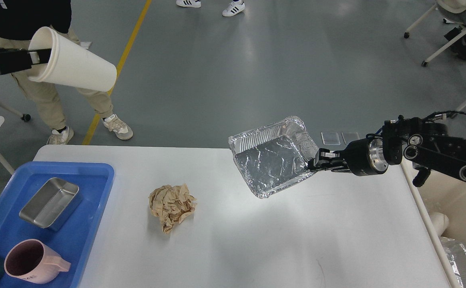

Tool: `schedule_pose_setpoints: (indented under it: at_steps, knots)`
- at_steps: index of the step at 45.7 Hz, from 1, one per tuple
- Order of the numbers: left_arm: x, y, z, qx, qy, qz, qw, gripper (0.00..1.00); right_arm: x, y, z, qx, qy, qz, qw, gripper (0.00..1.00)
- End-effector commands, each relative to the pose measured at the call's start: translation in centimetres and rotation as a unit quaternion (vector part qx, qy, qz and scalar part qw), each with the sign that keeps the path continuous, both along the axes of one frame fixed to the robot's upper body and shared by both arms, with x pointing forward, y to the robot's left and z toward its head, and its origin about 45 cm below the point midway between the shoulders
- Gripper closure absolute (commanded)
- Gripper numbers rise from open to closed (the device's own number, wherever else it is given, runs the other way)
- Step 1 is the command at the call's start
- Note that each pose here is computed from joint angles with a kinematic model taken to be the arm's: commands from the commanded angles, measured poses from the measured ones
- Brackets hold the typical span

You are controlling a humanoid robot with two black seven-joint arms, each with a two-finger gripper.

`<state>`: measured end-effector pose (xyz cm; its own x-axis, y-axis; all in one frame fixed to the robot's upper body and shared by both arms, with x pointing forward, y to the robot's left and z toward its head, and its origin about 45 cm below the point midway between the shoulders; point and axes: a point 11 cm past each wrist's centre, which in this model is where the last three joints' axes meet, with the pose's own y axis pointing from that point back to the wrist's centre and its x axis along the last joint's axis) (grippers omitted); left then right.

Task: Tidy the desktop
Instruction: 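Lift the paper cup and carry it over the held foil tray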

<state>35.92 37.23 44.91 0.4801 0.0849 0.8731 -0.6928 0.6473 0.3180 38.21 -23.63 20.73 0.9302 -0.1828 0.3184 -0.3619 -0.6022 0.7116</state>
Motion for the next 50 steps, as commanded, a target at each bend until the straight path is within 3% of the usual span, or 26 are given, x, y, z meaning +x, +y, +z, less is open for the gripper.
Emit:
schedule_pose_setpoints:
  at_steps: [1,18,32,50]
  knots:
    - [1.8,-3.7,1.0,0.032,-0.008,-0.029,0.999,0.99,0.0,0.3,0.0,0.002,0.001,0.003,1.0,1.0]
    - [6.9,-16.4,-2.0,0.208,0.016,-0.137,0.968,0.98,-0.2,1.1,0.7,0.009,-0.004,0.015,1.0,1.0]
    - [7.6,-27.5,-2.4,0.222,-0.007,-0.213,0.951,0.98,-0.3,1.3,0.6,0.01,-0.003,0.017,1.0,1.0]
    - [6.4,-37.0,-8.4,0.278,0.011,-0.272,0.921,0.98,-0.3,1.4,0.8,0.012,-0.006,0.017,1.0,1.0]
